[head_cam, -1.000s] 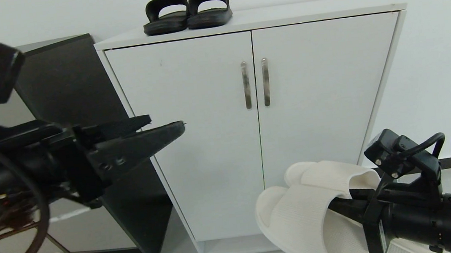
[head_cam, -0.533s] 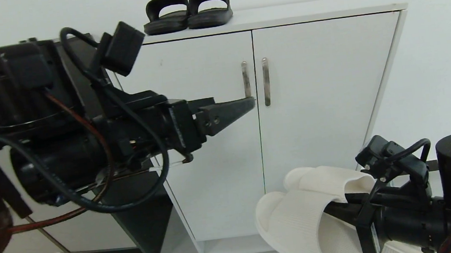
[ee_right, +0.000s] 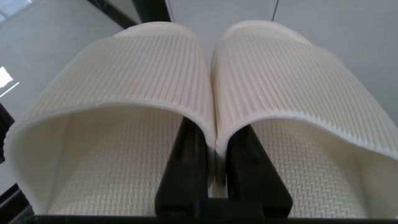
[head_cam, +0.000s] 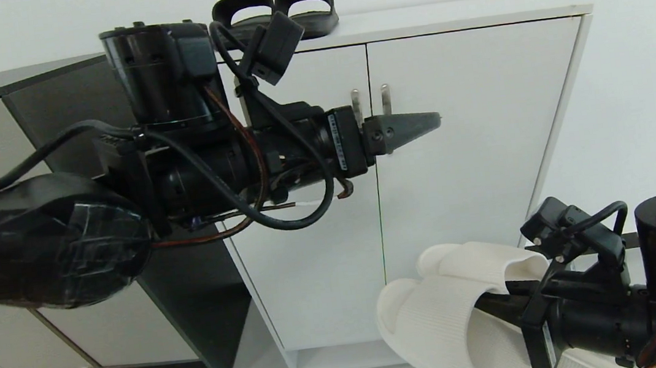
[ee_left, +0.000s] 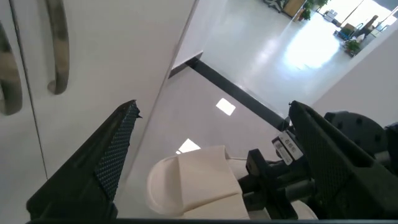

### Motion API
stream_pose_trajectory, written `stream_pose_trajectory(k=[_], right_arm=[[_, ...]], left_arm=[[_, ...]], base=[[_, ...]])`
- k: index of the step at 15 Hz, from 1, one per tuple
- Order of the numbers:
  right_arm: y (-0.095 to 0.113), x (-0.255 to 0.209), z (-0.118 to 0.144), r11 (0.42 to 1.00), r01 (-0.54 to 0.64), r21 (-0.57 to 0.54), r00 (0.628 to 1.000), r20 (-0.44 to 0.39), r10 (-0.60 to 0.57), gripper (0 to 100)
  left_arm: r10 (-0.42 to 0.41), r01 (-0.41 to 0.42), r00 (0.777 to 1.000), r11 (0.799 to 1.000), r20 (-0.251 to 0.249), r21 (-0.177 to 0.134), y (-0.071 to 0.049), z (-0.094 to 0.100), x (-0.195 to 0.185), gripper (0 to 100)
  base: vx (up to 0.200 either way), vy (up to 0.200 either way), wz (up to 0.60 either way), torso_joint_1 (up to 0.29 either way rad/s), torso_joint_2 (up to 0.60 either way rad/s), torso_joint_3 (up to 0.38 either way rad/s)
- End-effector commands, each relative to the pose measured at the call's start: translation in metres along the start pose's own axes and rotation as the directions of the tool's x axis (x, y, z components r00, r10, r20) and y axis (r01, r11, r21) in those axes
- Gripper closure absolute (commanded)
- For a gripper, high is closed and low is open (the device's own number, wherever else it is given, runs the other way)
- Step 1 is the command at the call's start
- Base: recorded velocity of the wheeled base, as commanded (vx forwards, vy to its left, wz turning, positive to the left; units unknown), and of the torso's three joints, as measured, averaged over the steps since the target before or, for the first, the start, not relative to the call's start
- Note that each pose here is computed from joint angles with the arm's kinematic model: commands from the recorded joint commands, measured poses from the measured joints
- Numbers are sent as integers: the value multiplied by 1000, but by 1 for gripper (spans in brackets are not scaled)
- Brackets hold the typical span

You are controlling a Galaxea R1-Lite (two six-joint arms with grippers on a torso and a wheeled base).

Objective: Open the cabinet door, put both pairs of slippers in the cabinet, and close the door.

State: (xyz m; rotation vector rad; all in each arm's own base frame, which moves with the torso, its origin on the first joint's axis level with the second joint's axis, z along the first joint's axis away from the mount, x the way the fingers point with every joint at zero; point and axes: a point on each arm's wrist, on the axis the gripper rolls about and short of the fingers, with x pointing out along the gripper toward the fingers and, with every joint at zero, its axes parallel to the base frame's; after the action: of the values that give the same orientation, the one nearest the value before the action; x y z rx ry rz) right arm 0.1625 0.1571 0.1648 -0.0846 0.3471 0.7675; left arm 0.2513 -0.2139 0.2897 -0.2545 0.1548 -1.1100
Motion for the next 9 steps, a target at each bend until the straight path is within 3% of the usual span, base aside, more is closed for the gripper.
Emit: stream_pose_trajectory(k=[1, 3, 6, 9], right_arm=[[-1, 0, 1, 1000, 4, 1, 1000, 3, -4, 100], [-1, 0, 0, 1000, 4, 1, 1000, 1, -4, 100], [-1, 1, 0, 1000, 6, 2, 1000, -2, -6, 100], [-1, 1, 0, 1000, 6, 2, 1000, -3, -6, 100]], left_arm=[[-4, 4, 1000, 1000, -5, -3, 8, 1, 17, 0], [-13, 13, 1000, 1000, -4, -1, 11, 2, 24, 0], [-51, 50, 997, 999, -50, -19, 16, 6, 29, 0], [7, -6, 999, 1000, -33, 23, 36, 6, 45, 0]], base=[[0, 0, 0, 0, 0, 0], [0, 0, 0, 0, 0, 0], [0, 0, 0, 0, 0, 0], [0, 0, 0, 0, 0, 0]])
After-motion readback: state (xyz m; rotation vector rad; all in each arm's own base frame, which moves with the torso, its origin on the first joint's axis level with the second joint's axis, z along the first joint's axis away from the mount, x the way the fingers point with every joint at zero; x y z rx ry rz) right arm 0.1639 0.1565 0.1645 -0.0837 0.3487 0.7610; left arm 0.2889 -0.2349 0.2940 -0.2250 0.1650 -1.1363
